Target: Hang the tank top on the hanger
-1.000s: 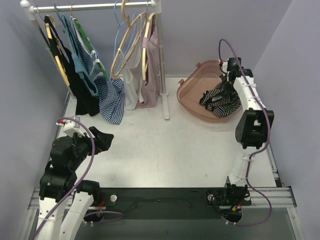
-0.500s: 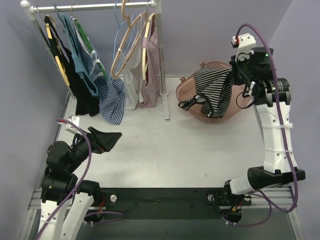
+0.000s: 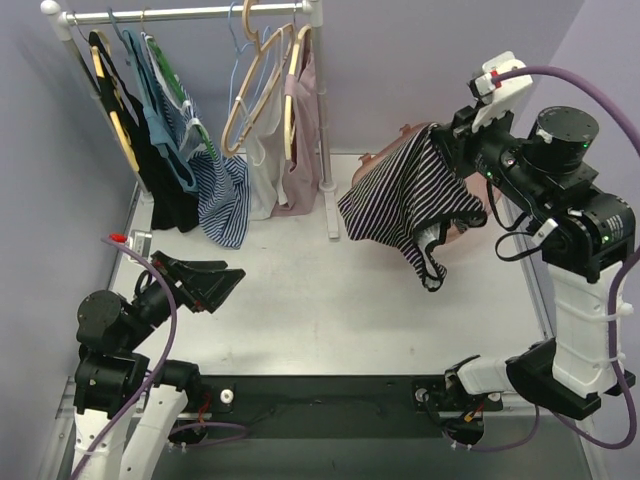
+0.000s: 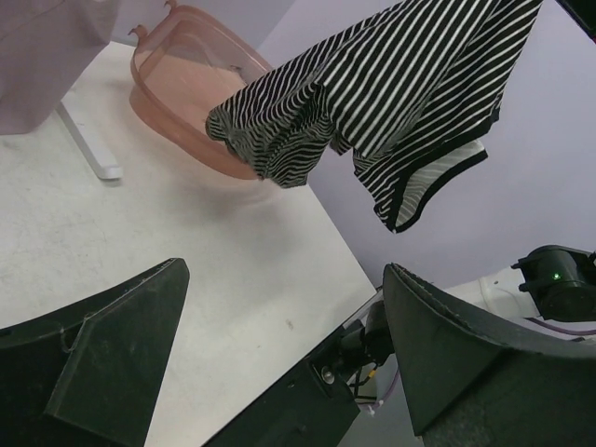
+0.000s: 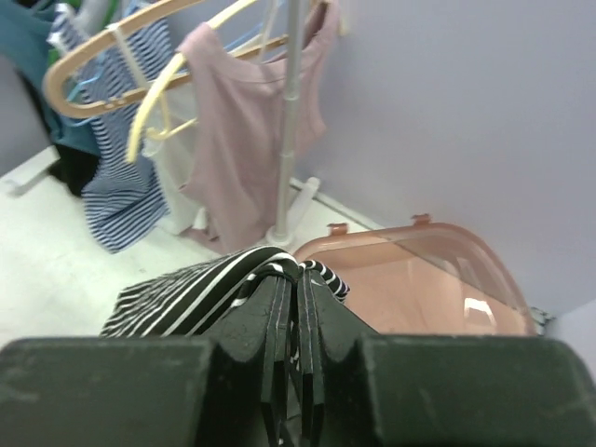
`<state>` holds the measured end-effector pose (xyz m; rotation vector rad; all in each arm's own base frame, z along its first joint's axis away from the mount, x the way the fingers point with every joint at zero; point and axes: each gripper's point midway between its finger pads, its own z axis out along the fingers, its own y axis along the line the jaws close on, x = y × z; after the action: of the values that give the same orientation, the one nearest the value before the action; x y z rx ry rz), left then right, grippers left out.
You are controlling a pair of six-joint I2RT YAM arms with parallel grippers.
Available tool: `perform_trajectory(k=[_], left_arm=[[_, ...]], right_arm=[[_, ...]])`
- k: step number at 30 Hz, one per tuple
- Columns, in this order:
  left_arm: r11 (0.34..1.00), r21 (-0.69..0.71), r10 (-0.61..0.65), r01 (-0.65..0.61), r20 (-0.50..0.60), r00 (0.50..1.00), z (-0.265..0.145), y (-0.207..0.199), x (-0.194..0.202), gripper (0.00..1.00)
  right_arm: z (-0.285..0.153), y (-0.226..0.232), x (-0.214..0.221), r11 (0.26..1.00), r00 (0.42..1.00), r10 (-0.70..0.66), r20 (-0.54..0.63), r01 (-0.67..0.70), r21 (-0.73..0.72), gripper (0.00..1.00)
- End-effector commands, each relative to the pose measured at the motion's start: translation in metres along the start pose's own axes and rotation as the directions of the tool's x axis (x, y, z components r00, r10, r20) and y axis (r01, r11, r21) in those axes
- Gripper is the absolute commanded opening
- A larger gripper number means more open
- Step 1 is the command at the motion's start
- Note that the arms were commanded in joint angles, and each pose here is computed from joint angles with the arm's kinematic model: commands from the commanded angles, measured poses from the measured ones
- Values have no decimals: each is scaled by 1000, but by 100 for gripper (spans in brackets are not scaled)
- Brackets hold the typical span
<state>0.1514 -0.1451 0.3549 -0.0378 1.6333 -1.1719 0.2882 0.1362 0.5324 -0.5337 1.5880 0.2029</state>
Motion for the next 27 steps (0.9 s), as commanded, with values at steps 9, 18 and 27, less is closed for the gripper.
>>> perform_trajectory(k=[9,18,27], left_arm=[[996,91,-14,18,-48,999,-2,-11,13,96],[990,31,-132,139,-156,979,12,13,35,96],[976,-125,-206,178,-277,938,22,61,76,96]], right_arm=[[-2,123,116,841,928,171,-331,-312,-441,0],[65,158,210,888,876,-29,-481,-198,-415,3],[138,103,298,948,773,-44,-633,-167,-270,16]])
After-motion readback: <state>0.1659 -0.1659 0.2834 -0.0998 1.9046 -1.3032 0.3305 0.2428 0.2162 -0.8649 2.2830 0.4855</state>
